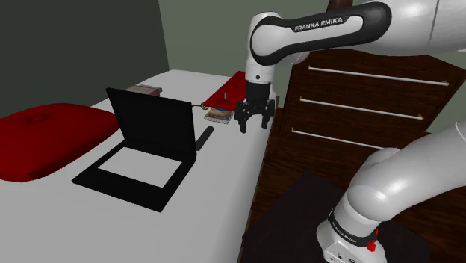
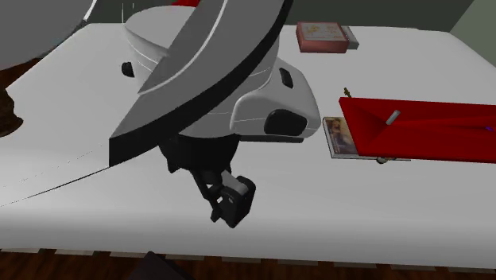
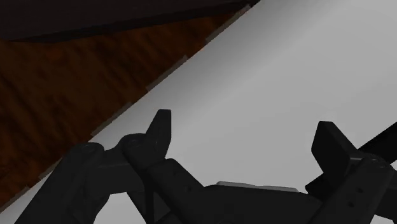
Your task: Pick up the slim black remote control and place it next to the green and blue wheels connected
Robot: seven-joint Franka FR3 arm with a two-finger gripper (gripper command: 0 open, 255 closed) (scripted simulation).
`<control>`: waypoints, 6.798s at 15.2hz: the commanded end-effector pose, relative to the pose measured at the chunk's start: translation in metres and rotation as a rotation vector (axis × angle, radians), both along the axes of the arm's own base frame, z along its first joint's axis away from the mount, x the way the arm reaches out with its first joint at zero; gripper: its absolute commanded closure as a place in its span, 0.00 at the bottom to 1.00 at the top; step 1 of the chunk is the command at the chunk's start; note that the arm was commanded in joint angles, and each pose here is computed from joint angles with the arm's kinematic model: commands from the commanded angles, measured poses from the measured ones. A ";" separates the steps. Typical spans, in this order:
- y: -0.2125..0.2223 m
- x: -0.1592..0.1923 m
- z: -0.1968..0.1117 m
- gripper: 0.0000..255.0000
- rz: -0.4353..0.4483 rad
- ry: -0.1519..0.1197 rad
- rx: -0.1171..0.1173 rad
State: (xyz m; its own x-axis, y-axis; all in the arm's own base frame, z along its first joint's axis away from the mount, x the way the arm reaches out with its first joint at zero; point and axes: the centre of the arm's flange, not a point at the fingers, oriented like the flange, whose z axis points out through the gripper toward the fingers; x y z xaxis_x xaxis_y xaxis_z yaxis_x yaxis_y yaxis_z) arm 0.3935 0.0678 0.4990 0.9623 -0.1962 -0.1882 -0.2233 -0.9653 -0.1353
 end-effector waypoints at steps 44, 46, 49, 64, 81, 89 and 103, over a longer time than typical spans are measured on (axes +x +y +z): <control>0.017 0.274 -0.191 1.00 -0.845 0.093 -0.063; 0.019 0.272 -0.190 1.00 -0.844 0.093 -0.063; 0.019 0.270 -0.189 1.00 -0.844 0.094 -0.063; 0.017 0.274 -0.117 1.00 -0.845 0.093 -0.063; 0.017 0.274 -0.027 1.00 -0.845 0.093 -0.063; 0.004 0.273 0.006 1.00 -0.845 0.093 -0.063; -0.179 0.250 0.006 1.00 -0.845 0.093 -0.063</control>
State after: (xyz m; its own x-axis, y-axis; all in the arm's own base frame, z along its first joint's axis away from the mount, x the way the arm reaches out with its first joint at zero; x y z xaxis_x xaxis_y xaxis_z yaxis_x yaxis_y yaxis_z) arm 0.6453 -0.0975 0.5018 0.4682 -0.8546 -0.2245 -0.8801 -0.4737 -0.0321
